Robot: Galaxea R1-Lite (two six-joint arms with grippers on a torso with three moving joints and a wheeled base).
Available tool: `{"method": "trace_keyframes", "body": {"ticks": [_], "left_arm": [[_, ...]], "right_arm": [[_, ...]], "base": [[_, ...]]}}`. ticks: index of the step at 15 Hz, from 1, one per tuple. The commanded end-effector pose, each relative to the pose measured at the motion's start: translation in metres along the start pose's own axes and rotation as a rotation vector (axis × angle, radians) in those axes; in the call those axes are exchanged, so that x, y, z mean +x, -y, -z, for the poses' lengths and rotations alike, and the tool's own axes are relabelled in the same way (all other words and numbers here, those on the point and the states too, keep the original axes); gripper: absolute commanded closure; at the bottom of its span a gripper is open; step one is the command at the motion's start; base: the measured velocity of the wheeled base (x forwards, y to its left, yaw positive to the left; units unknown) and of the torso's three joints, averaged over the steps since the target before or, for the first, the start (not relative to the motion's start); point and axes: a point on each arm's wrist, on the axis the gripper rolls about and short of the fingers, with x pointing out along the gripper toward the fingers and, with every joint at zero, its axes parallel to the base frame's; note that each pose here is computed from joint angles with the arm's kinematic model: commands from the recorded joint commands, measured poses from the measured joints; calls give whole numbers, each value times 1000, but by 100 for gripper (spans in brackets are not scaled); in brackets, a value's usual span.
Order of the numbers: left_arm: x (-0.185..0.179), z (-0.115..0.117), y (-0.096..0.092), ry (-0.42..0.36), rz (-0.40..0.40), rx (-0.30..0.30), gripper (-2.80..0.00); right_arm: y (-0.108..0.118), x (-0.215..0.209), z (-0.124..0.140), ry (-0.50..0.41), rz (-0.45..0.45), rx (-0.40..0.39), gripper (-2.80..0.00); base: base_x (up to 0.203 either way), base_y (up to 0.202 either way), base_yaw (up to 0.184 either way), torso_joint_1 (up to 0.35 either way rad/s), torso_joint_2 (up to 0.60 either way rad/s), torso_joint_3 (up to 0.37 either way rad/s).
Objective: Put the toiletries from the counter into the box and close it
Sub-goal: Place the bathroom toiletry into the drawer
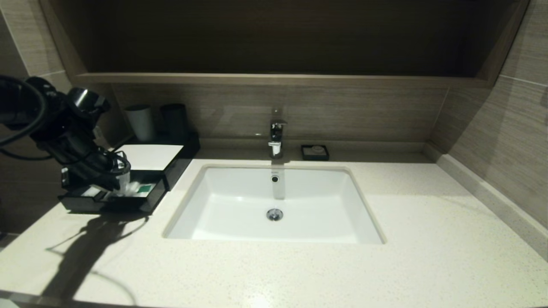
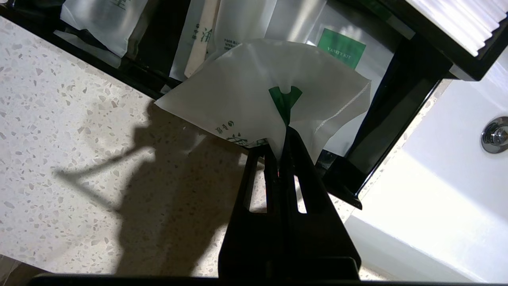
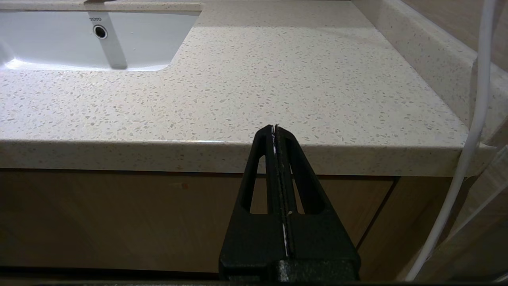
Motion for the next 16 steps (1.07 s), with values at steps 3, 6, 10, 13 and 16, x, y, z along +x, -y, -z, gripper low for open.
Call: {"method": "trace_keyframes", "body": {"ticks": [3, 6, 10, 13, 16], "left_arm": [[6, -5, 3, 0, 0, -37, 0], [9, -5, 3, -15, -8, -47, 0], [17, -3, 2, -49, -24, -52, 0], [20, -4, 3, -53, -26, -54, 0], [22, -5, 4, -49, -23, -52, 0]], "right_arm": [[0, 0, 0, 0, 0, 0, 0], [0, 0, 0, 0, 0, 0, 0], [0, 0, 0, 0, 0, 0, 0], [0, 0, 0, 0, 0, 0, 0], [0, 0, 0, 0, 0, 0, 0]], "base": [[0, 0, 0, 0, 0, 0], [0, 0, 0, 0, 0, 0], [0, 0, 0, 0, 0, 0], [0, 0, 0, 0, 0, 0], [0, 0, 0, 0, 0, 0]]}}
